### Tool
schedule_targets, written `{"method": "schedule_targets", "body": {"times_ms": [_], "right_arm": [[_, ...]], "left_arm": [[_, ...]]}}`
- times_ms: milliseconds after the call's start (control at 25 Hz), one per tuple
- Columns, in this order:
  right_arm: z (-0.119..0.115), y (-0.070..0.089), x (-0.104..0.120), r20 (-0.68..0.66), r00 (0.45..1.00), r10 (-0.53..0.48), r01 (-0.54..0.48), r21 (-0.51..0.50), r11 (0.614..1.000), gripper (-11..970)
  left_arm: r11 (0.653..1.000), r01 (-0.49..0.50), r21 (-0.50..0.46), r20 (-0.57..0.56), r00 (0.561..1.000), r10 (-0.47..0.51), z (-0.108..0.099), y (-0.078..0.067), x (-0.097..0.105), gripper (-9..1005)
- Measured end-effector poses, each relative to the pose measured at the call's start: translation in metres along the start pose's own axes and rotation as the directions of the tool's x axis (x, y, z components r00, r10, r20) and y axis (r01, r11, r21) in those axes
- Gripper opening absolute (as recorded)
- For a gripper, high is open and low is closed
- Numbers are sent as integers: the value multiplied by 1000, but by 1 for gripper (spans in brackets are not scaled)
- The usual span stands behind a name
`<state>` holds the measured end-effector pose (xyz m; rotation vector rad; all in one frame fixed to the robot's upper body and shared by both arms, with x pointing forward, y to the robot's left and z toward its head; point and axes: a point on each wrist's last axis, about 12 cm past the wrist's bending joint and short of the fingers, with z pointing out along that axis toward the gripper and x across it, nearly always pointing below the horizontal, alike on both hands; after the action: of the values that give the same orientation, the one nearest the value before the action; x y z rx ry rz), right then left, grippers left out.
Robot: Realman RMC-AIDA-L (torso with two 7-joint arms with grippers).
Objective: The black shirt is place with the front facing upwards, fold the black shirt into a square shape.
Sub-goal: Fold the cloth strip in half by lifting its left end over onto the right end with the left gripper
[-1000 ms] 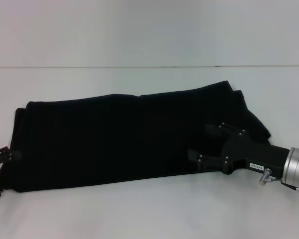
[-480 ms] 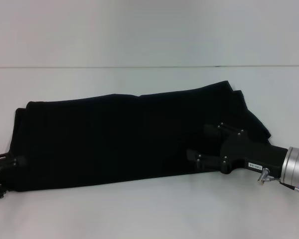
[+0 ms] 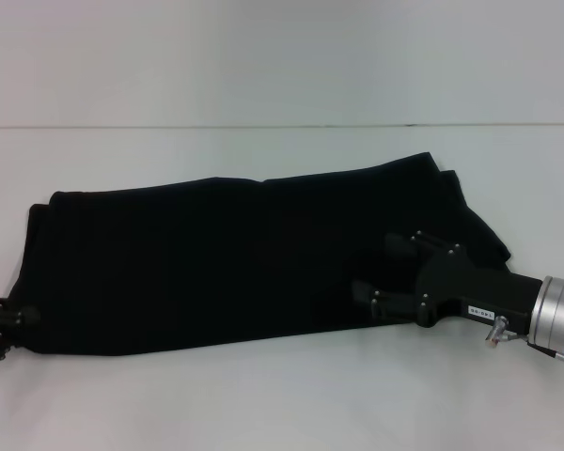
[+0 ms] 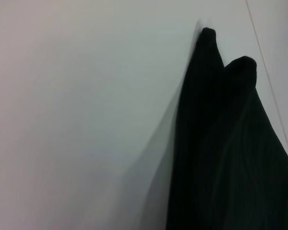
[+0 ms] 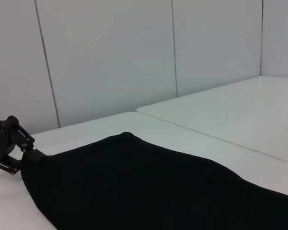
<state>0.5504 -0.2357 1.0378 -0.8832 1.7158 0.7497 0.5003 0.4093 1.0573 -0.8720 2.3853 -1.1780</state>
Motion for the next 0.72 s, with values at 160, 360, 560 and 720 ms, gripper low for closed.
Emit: {"method": "schedule_targets", "body": {"times_ms": [160,360,560,720], "right_arm": [[0,0,0,0,1000,0,0,0,1000,941],[1,0,0,1,1000,-1,1,-1,1000,941],[1,-1,-1,2,1000,1,-1,3,1000,942],[2,-1,-2,14,1000,7,-7,12,1000,942]], "left_arm": [[1000,-3,-4,-2,1000,3,1,0,0,273],[1000,-4,-13,10,1000,4,2,1,-1,181],[1000,-17,-14,17,1000,17,2,2,0,89],[999,-31,-14,41,999,31,4,2,-3,40]]}}
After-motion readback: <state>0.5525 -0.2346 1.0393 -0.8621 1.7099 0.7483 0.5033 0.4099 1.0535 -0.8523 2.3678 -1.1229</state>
